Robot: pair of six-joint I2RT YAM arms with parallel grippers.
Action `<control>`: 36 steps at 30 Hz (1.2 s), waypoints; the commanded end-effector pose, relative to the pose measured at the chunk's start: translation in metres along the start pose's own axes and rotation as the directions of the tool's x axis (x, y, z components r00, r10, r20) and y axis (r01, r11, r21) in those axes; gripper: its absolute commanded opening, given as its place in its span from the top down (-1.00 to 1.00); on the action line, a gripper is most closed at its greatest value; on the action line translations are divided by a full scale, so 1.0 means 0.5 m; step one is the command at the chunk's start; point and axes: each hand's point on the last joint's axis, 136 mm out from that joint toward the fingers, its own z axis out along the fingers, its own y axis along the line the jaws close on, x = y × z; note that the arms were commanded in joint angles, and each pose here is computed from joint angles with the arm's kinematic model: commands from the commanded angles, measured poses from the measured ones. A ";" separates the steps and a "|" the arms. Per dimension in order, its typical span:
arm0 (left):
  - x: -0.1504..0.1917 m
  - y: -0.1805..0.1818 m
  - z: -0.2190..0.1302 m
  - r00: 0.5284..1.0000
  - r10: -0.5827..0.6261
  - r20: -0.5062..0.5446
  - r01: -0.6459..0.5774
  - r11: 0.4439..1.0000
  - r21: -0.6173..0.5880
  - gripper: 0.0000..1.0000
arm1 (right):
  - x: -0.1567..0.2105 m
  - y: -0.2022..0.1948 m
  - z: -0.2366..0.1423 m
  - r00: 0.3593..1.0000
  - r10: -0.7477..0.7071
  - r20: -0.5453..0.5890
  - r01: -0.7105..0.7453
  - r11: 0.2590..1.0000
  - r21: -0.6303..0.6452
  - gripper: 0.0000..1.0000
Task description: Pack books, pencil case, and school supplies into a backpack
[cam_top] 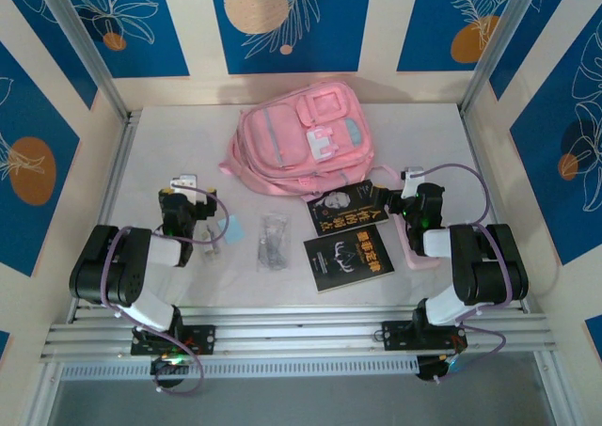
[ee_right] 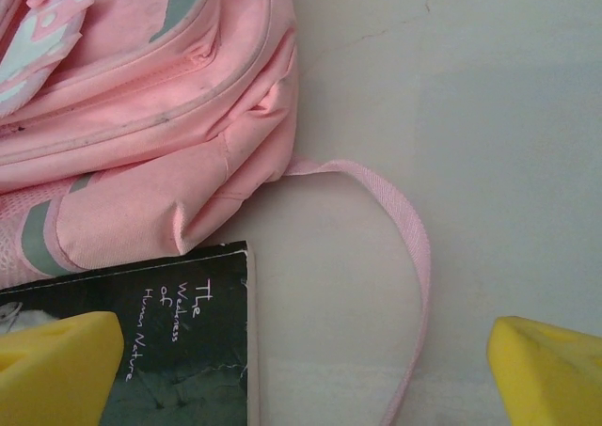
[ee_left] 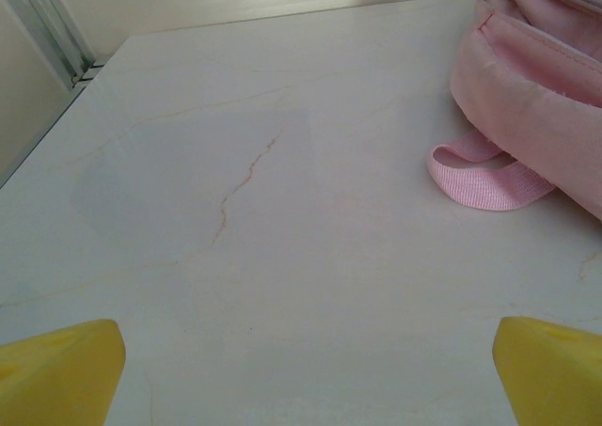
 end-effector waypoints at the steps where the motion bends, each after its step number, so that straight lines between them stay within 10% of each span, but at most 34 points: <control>1: -0.022 0.003 0.000 0.999 -0.016 0.027 0.016 1.000 0.001 -1.00 | -0.046 0.006 0.000 0.999 -0.026 0.020 0.026 1.000 -0.001 -0.99; 8: -0.100 0.001 -0.015 0.998 0.041 -0.049 -0.042 0.999 -0.028 -1.00 | -0.132 0.014 -0.017 0.984 0.136 -0.113 -0.124 0.986 0.110 -0.97; 13: -0.193 -0.031 -0.029 0.974 -0.228 -0.013 0.228 0.971 0.068 -1.00 | -0.150 0.101 0.004 0.917 0.334 -0.218 -0.329 0.942 0.059 -0.94; 19: -0.194 -0.108 -0.046 0.873 -0.473 -0.122 0.487 0.860 0.154 -1.00 | -0.112 0.203 0.035 0.741 0.573 -0.351 -0.571 0.812 0.119 -0.88; 30: -0.101 -0.268 -0.108 0.830 -0.451 -0.329 0.538 0.804 0.253 -1.00 | 0.003 0.255 0.099 0.387 0.837 -0.387 -0.806 0.511 0.299 -0.40; 36: -0.086 -0.305 -0.117 0.823 -0.434 -0.366 0.543 0.790 0.285 -1.00 | 0.019 0.253 0.157 0.311 0.884 -0.350 -0.847 0.425 0.321 -0.30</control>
